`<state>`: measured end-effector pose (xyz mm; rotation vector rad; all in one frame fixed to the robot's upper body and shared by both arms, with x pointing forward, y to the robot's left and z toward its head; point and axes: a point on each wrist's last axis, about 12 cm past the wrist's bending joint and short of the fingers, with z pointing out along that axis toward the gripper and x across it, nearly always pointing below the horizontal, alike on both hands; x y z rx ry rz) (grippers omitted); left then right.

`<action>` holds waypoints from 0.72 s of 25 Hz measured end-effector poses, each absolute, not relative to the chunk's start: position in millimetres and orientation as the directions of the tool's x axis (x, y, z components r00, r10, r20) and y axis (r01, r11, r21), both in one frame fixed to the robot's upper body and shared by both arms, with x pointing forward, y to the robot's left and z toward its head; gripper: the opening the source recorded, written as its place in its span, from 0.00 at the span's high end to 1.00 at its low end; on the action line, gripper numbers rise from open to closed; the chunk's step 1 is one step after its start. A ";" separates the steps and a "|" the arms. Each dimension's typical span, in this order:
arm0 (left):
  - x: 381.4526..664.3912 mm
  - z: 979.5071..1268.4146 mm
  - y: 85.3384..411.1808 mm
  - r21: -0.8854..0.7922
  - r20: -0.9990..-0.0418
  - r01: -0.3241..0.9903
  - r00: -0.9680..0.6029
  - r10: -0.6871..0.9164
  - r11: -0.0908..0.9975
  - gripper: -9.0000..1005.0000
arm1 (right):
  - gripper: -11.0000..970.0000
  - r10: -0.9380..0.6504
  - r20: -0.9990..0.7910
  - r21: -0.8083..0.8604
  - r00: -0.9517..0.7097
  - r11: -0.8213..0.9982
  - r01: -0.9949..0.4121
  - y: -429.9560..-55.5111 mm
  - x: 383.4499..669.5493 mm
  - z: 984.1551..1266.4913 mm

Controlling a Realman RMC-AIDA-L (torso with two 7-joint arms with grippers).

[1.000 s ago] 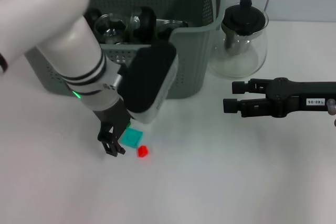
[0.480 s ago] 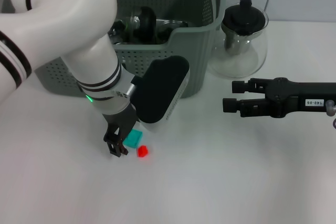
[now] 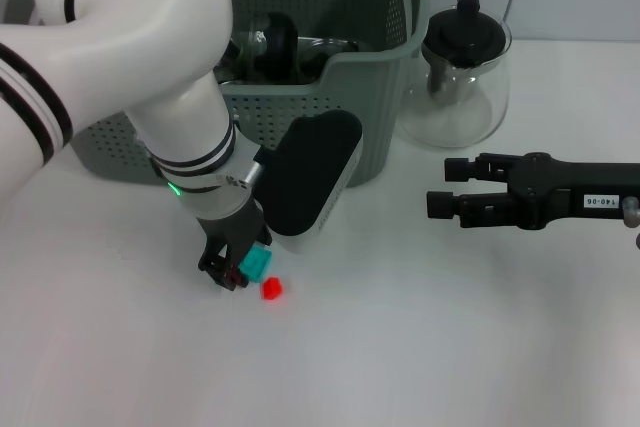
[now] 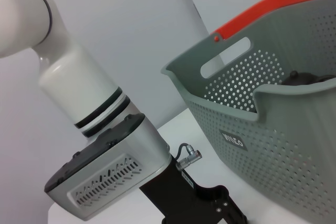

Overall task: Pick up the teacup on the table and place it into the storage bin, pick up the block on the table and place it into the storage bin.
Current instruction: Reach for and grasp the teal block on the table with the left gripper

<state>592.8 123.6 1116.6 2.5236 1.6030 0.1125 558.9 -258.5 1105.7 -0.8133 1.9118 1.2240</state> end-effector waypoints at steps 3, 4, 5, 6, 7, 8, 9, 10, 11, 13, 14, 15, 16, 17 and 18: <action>593.0 1116.5 123.4 0.168 -0.019 0.893 0.426 0.905 -0.417 0.33 | 0.03 -0.128 -0.828 0.477 -0.546 0.352 -0.806 -258.6 558.9 1105.7; 592.9 1116.5 123.2 0.168 -0.020 0.893 0.426 0.905 -0.417 0.36 | 0.03 -0.128 -0.828 0.476 -0.545 0.352 -0.806 -258.6 558.9 1105.7; 592.9 1116.4 123.1 0.168 -0.020 0.893 0.426 0.905 -0.417 0.40 | 0.03 -0.129 -0.828 0.476 -0.545 0.352 -0.806 -258.6 558.9 1105.7; 592.8 1116.2 122.9 0.168 -0.020 0.893 0.426 0.904 -0.417 0.44 | 0.03 -0.129 -0.829 0.475 -0.545 0.352 -0.806 -258.6 558.9 1105.7; 592.7 1115.6 122.8 0.165 -0.019 0.894 0.426 0.904 -0.417 0.44 | 0.03 -0.129 -0.829 0.475 -0.544 0.352 -0.807 -258.7 559.0 1105.8; 592.7 1115.3 122.7 0.164 -0.019 0.894 0.426 0.904 -0.418 0.45 | 0.03 -0.129 -0.829 0.474 -0.543 0.352 -0.807 -258.7 559.0 1105.8; 592.8 1114.7 122.7 0.161 -0.018 0.894 0.426 0.905 -0.418 0.45 | 0.03 -0.130 -0.830 0.473 -0.543 0.352 -0.808 -258.7 559.0 1105.8; 592.8 1114.2 122.8 0.159 -0.018 0.895 0.425 0.905 -0.417 0.46 | 0.03 -0.130 -0.830 0.473 -0.542 0.352 -0.808 -258.7 559.0 1105.8; 593.0 1114.0 122.9 0.158 -0.017 0.895 0.425 0.905 -0.417 0.46 | 0.03 -0.131 -0.831 0.471 -0.540 0.351 -0.809 -258.8 558.9 1105.7; 593.0 1113.7 123.0 0.157 -0.016 0.895 0.424 0.906 -0.417 0.47 | 0.03 -0.131 -0.831 0.470 -0.540 0.351 -0.810 -258.9 558.8 1105.7; 593.0 1113.6 123.0 0.156 -0.016 0.896 0.424 0.906 -0.417 0.48 | 0.03 -0.131 -0.832 0.470 -0.540 0.352 -0.810 -259.0 558.8 1105.6; 593.0 1113.6 123.0 0.156 -0.016 0.896 0.424 0.906 -0.416 0.48 | 0.03 -0.131 -0.832 0.470 -0.539 0.352 -0.810 -259.0 558.7 1105.6; 593.1 1113.7 123.1 0.157 -0.017 0.896 0.422 0.906 -0.415 0.49 | 0.03 -0.131 -0.832 0.469 -0.539 0.352 -0.810 -259.0 558.7 1105.5; 593.2 1113.8 123.2 0.157 -0.017 0.897 0.421 0.907 -0.413 0.49 | 0.03 -0.131 -0.832 0.469 -0.539 0.352 -0.810 -259.1 558.7 1105.5; 593.4 1113.9 123.3 0.158 -0.018 0.897 0.420 0.907 -0.412 0.50 | 0.03 -0.131 -0.832 0.469 -0.539 0.352 -0.810 -259.1 558.7 1105.5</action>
